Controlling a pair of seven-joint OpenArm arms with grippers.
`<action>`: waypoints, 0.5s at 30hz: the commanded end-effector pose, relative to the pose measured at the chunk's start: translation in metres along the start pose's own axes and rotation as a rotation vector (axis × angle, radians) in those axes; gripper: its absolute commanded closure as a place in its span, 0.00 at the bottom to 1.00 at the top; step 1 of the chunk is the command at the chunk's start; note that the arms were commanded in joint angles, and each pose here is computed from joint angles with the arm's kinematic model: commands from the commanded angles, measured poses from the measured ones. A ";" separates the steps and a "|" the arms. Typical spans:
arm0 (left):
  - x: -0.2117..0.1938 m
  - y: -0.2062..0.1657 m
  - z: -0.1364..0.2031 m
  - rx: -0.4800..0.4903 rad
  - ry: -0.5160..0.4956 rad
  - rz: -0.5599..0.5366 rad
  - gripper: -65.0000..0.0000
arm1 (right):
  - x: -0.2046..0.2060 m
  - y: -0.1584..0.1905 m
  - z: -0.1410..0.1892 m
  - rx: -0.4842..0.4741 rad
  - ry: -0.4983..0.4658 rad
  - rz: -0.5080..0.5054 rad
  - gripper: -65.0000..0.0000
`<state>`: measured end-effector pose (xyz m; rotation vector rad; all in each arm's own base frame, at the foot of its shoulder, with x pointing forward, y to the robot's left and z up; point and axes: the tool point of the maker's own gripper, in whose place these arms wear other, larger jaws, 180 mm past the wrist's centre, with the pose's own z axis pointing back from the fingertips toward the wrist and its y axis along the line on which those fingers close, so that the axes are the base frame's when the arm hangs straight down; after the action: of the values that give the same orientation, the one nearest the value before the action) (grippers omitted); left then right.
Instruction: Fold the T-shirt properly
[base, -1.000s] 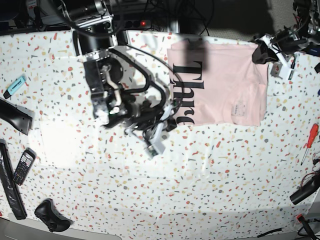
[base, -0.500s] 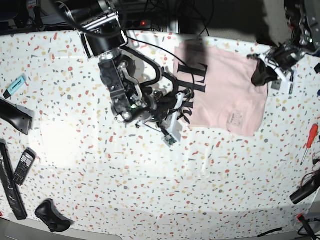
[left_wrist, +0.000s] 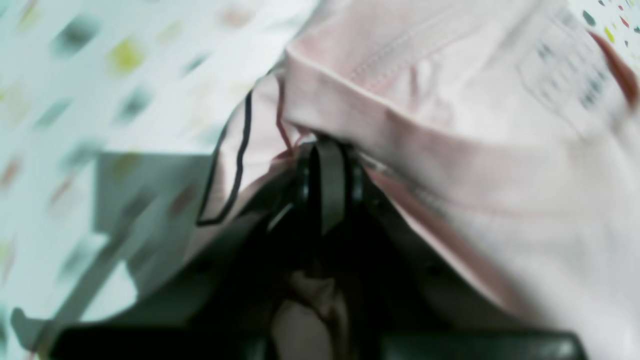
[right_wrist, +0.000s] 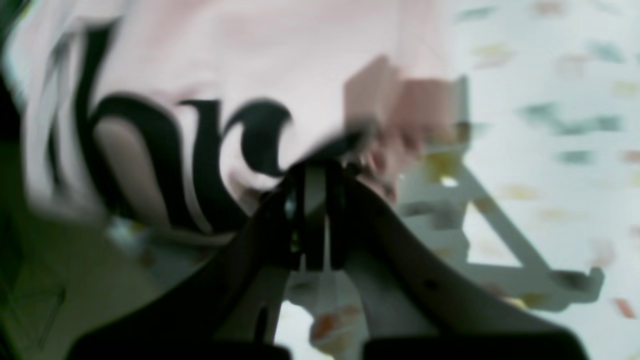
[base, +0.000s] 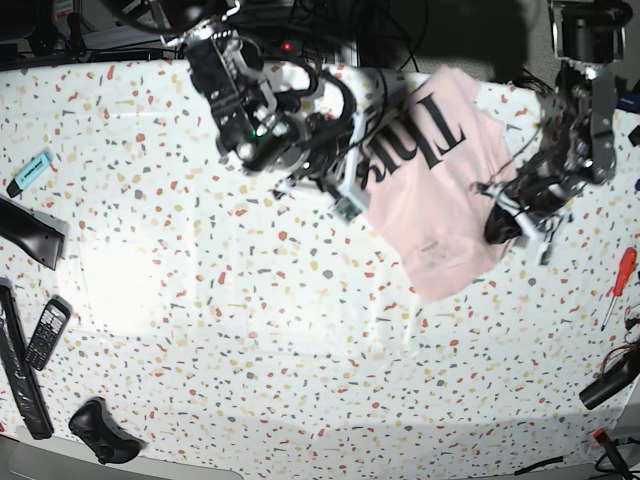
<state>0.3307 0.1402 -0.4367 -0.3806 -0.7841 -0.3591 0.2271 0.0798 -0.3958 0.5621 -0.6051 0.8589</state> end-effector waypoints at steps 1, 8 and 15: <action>-0.009 -0.012 -0.006 -0.037 0.074 -0.040 0.99 | 0.015 0.008 0.003 0.019 -0.057 0.018 1.00; 0.039 -0.017 0.002 -0.091 0.025 -0.043 0.99 | 0.019 0.024 0.013 0.023 -0.090 0.024 1.00; 0.078 0.005 0.055 -0.007 -0.062 -0.154 0.99 | 0.037 -0.017 0.046 -0.139 -0.150 -0.012 1.00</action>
<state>0.3441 0.1548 -0.3575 -0.3379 -0.8321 -0.4869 0.2410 0.0553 -0.3541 0.4945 -0.7422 0.7666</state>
